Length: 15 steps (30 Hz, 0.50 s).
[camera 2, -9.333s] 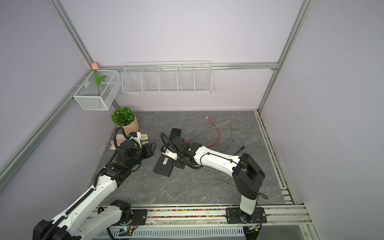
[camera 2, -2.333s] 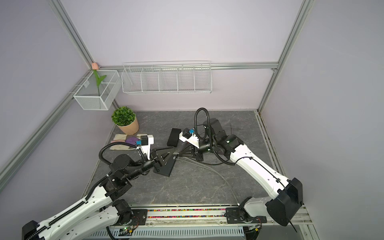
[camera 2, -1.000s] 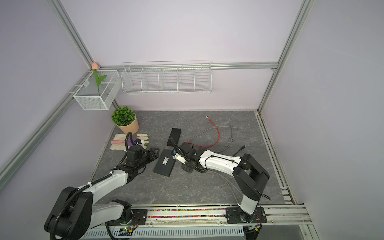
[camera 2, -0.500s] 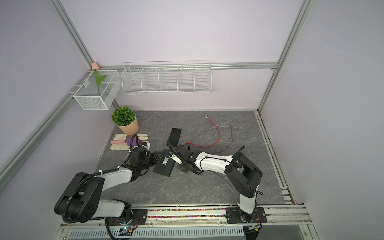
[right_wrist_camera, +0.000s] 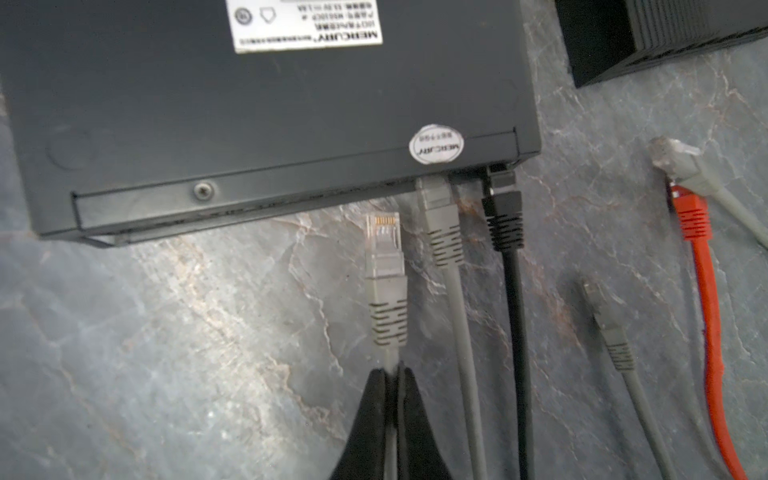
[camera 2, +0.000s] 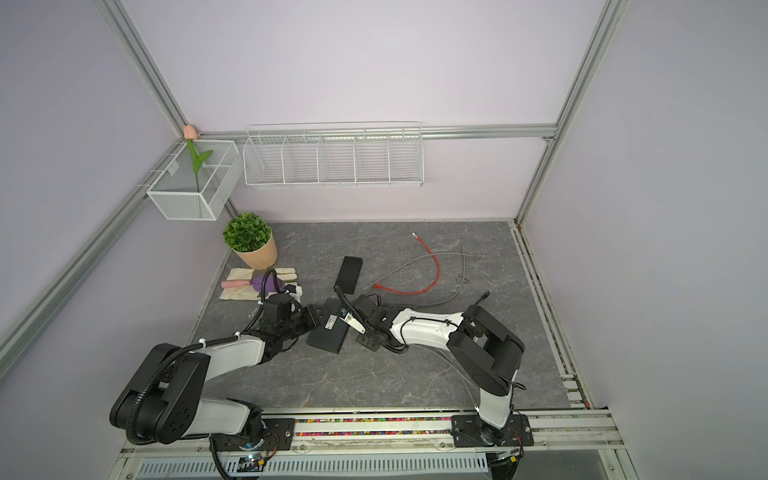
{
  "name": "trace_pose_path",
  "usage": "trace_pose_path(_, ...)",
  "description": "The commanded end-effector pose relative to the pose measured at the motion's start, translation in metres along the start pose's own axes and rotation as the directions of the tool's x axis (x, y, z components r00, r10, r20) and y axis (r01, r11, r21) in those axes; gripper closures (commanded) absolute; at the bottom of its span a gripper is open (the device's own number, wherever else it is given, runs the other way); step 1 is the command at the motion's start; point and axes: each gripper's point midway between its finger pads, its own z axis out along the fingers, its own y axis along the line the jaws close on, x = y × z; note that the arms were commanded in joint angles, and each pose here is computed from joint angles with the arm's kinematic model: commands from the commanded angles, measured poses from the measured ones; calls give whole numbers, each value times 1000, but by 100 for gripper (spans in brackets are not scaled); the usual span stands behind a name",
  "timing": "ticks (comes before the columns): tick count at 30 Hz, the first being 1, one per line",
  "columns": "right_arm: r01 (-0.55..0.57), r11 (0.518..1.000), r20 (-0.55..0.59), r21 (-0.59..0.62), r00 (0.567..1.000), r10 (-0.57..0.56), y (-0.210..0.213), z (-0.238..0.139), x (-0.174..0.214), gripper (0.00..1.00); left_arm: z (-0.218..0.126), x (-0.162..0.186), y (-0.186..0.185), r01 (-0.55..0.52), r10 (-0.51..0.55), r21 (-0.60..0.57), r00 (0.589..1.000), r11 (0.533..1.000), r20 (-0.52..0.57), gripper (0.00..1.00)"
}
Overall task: Insert the plug into the switch port
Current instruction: 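Push the grey plug into the free switch port with the right gripper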
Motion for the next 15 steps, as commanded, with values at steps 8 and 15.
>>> trace_pose_path(8,7,1000,16,-12,1000,-7,16,3,-6,93,3,9,-2,-14,15,20,999,1000,-31,56)
trace_pose_path(15,14,1000,-2,-9,1000,-14,18,8,-3,93,6,11,-3,-13,14,25,999,1000,-37,57)
